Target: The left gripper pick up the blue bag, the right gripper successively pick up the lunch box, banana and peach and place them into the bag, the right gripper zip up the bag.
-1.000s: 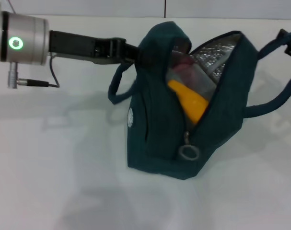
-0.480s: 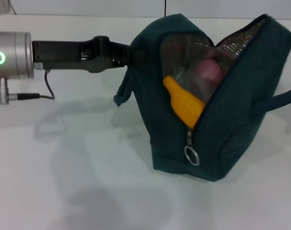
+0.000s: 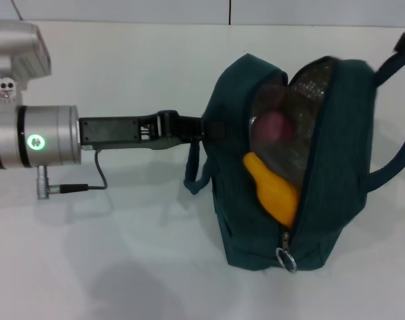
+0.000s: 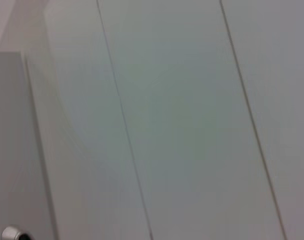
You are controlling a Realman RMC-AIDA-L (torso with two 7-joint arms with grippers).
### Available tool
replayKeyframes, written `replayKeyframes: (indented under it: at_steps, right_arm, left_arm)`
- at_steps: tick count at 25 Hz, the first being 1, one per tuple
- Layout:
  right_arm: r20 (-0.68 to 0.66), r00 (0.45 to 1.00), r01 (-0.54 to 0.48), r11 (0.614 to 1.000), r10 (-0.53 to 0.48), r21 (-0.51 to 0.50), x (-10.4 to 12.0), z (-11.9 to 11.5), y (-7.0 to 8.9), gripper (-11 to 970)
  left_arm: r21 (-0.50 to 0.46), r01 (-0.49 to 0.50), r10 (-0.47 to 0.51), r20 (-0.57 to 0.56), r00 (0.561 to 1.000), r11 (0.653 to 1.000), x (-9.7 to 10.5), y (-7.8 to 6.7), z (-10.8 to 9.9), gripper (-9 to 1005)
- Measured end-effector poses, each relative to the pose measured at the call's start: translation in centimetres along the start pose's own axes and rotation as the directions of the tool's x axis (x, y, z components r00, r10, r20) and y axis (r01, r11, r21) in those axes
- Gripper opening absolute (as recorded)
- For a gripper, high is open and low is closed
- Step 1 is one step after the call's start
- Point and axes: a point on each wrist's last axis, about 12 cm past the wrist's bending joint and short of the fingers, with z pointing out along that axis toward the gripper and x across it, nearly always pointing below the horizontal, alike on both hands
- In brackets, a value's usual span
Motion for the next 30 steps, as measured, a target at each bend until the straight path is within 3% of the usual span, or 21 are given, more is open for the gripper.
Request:
replayKeyframes:
  at_steps: [7,12,26,30]
  right_arm:
    - [-0.200,0.977,-0.079,0.997,0.078,0.005,1.7,2.1,-0.7,691]
    - [-0.238,0.967,-0.101,0.995,0.093,-0.022,2.2,1.9,-0.2,690]
    - [-0.061,0.997,-0.056,0.998,0.053,-0.043,-0.1,-2.6,0.3,690]
    - [-0.057,0.997,-0.057,0.980,0.047,-0.189,-0.3,-2.4,1.9,690]
  left_arm:
    - [-0.018,-0.031,0.031,0.016,0.999,0.999,0.2,0.5,0.2,61]
    - [-0.051,-0.044,0.046,0.040,0.998,0.998,-0.1,0.8,-0.4,62]
    - [-0.084,-0.047,0.052,0.052,0.997,0.995,0.4,1.4,-0.7,62]
    - [-0.081,-0.045,0.049,0.053,0.997,0.996,0.5,1.4,-0.6,62]
